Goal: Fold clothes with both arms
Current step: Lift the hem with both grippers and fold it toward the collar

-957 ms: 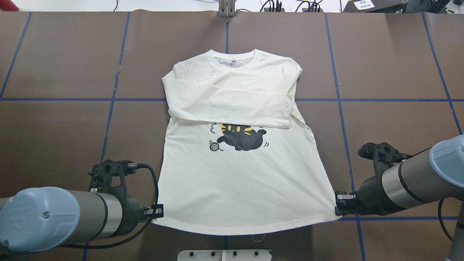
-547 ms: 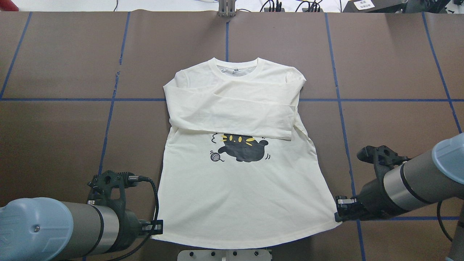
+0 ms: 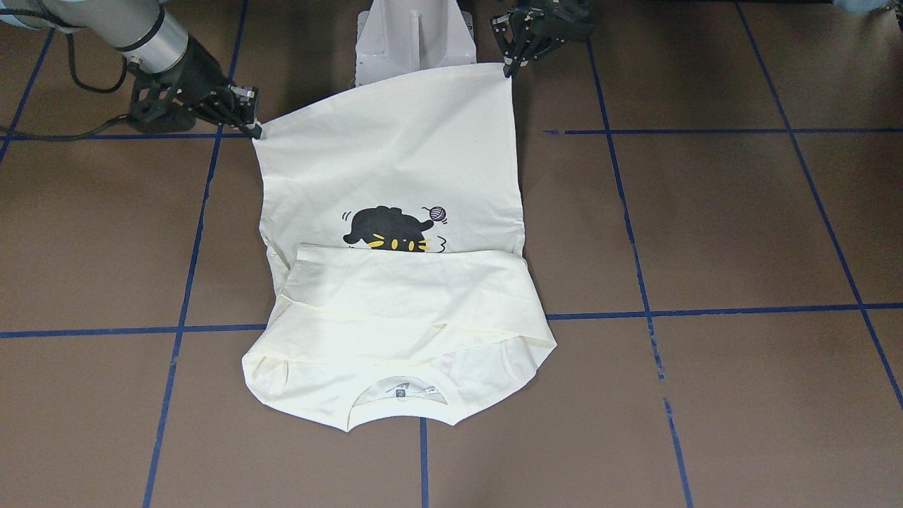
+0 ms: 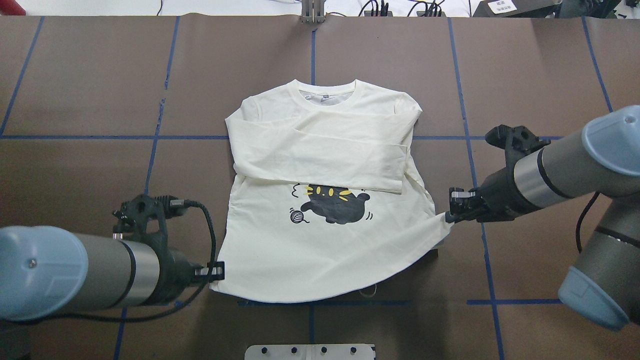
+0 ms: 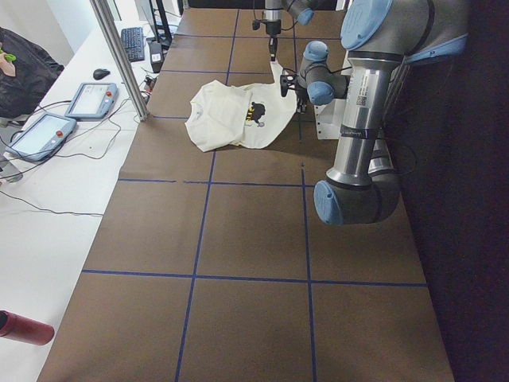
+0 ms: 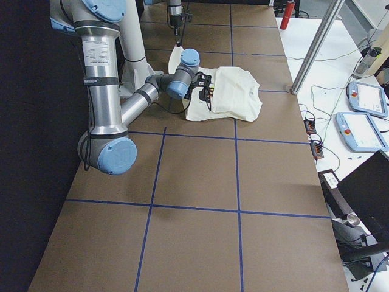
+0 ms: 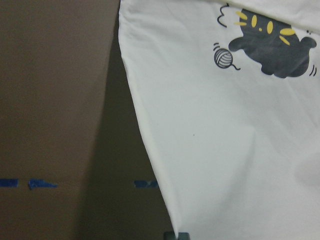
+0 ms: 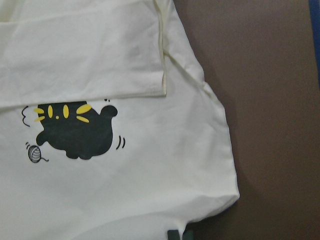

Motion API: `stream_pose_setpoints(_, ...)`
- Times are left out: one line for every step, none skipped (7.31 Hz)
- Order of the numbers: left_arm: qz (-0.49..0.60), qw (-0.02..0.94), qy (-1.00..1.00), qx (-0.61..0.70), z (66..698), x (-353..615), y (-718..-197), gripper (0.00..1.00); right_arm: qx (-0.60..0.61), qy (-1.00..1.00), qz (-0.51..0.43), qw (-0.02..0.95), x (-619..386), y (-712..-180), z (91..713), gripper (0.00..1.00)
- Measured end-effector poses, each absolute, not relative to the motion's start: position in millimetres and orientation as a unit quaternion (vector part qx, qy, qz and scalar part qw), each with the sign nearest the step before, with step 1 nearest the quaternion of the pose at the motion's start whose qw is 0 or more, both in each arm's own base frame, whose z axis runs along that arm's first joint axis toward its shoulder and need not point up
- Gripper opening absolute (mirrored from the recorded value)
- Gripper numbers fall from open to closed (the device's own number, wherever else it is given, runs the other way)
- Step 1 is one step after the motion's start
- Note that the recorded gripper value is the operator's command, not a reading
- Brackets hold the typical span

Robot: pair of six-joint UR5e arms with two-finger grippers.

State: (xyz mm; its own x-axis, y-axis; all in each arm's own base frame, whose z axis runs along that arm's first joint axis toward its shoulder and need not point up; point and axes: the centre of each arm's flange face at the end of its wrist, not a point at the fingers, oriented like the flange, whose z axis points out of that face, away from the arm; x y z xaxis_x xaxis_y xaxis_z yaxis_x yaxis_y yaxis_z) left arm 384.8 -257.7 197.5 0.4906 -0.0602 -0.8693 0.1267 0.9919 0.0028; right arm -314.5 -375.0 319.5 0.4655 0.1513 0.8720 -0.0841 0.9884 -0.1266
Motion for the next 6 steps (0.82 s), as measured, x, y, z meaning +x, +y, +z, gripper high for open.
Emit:
stream_pose_setpoints(-0.060,0.862,0.501,0.046,196,372,-292,0.00,-0.007,-0.507,0.072,0.859,-306,-407,326,0.00)
stream_pose_setpoints(-0.069,0.863,0.497,0.057,196,364,-323,0.00,0.010,-0.505,0.082,0.859,-304,-439,324,0.00)
stream_pose_setpoints(-0.081,0.865,0.490,0.068,198,362,-354,0.00,0.022,-0.504,0.094,0.858,-306,-472,319,0.00)
stream_pose_setpoints(-0.092,0.866,0.485,0.077,200,364,-378,0.00,0.029,-0.502,0.107,0.857,-309,-502,313,0.00)
stream_pose_setpoints(-0.106,0.865,0.484,0.086,204,362,-401,0.00,0.033,-0.500,0.118,0.857,-312,-531,307,0.00)
stream_pose_setpoints(-0.118,0.864,0.480,0.097,210,361,-426,0.00,0.035,-0.496,0.128,0.858,-319,-560,300,0.00)
